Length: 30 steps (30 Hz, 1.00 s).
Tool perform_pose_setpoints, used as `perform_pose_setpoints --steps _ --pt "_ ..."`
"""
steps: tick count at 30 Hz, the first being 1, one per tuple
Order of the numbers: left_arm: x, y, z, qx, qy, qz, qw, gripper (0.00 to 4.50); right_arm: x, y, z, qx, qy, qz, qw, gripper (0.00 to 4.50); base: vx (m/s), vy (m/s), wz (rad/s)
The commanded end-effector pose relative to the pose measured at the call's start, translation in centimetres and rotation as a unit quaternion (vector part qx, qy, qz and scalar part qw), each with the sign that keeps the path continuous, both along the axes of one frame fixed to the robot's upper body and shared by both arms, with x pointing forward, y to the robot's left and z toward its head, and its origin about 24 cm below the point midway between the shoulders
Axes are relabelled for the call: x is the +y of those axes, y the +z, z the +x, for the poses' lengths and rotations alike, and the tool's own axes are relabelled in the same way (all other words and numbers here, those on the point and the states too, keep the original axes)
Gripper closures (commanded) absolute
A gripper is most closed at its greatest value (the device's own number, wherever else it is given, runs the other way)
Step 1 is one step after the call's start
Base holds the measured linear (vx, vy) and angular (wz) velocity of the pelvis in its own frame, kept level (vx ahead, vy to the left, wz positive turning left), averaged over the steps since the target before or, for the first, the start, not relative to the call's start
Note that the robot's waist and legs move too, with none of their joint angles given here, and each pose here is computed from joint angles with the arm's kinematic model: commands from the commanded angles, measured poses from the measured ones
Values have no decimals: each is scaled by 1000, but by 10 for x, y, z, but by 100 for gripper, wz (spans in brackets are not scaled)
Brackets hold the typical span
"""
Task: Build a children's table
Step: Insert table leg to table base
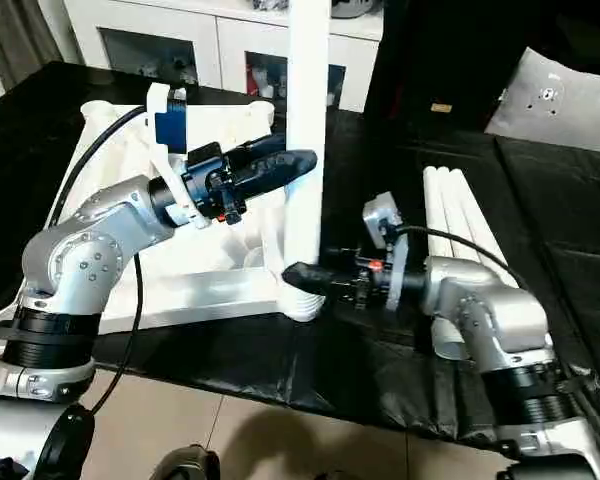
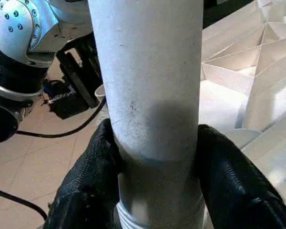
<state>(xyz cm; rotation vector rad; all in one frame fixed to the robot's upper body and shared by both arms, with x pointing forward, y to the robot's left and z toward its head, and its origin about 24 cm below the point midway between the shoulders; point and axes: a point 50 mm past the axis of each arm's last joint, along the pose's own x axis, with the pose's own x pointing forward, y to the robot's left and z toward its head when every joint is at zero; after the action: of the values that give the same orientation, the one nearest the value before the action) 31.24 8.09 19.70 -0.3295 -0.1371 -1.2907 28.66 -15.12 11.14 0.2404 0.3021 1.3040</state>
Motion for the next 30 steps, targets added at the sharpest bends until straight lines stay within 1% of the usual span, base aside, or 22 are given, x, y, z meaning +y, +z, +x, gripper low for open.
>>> perform_pose_setpoints --steps 1,3,5,6,7,8,9,10,12,13,15,17,20,22,23,26,28,30 --pt "-5 2 -3 -8 -6 12 1000 275 -1 4 1 -8 -12 5 1000 252 0 0 0" --pt "-5 -4 0 -5 11 31 999 275 0 4 0 -11 -18 11 1000 254 0 0 0" --pt "-4 -9 4 8 34 37 999 275 2 5 0 -16 -24 15 999 254 0 0 0" --pt "-3 -10 5 8 42 38 998 275 3 5 0 -19 -31 17 999 255 0 0 0" --pt "-3 -10 7 7 50 37 998 219 4 5 0 -22 -39 18 999 255 0 0 0" --pt "-2 -9 9 12 63 30 998 219 4 6 1 -31 -53 19 998 255 0 0 0" --pt "-1 -8 11 15 72 25 997 205 5 6 3 -35 -66 19 997 255 0 0 0" --pt "-1 -8 12 15 79 23 996 203 5 6 4 -39 -77 18 996 257 0 0 0" --pt "1 -9 15 4 103 39 994 183 6 4 9 -66 -119 3 991 258 0 0 0" --pt "2 -10 16 1 109 45 993 183 7 4 10 -73 -132 -1 989 258 0 0 0" --pt "3 -12 18 -8 143 59 988 157 11 4 15 -84 -166 1 983 258 0 0 0" --pt "3 -13 19 -8 150 61 987 150 12 4 15 -86 -171 1 982 258 0 0 0" --pt "-8 -17 18 -24 197 80 977 113 22 7 20 -103 -209 13 972 258 0 0 0" --pt "-10 -17 18 -29 204 83 975 105 23 7 21 -105 -214 16 971 258 0 0 0" --pt "-13 -20 21 -23 247 85 965 105 25 7 24 -111 -233 20 966 258 0 0 0" --pt "-13 -21 28 -15 307 85 948 66 28 7 26 -118 -250 21 961 259 0 0 0" --pt "-13 -21 31 -10 335 82 939 65 30 6 26 -118 -251 23 961 259 0 0 0" --pt "-13 -21 32 -9 343 81 936 65 31 6 26 -120 -253 21 960 259 0 0 0"
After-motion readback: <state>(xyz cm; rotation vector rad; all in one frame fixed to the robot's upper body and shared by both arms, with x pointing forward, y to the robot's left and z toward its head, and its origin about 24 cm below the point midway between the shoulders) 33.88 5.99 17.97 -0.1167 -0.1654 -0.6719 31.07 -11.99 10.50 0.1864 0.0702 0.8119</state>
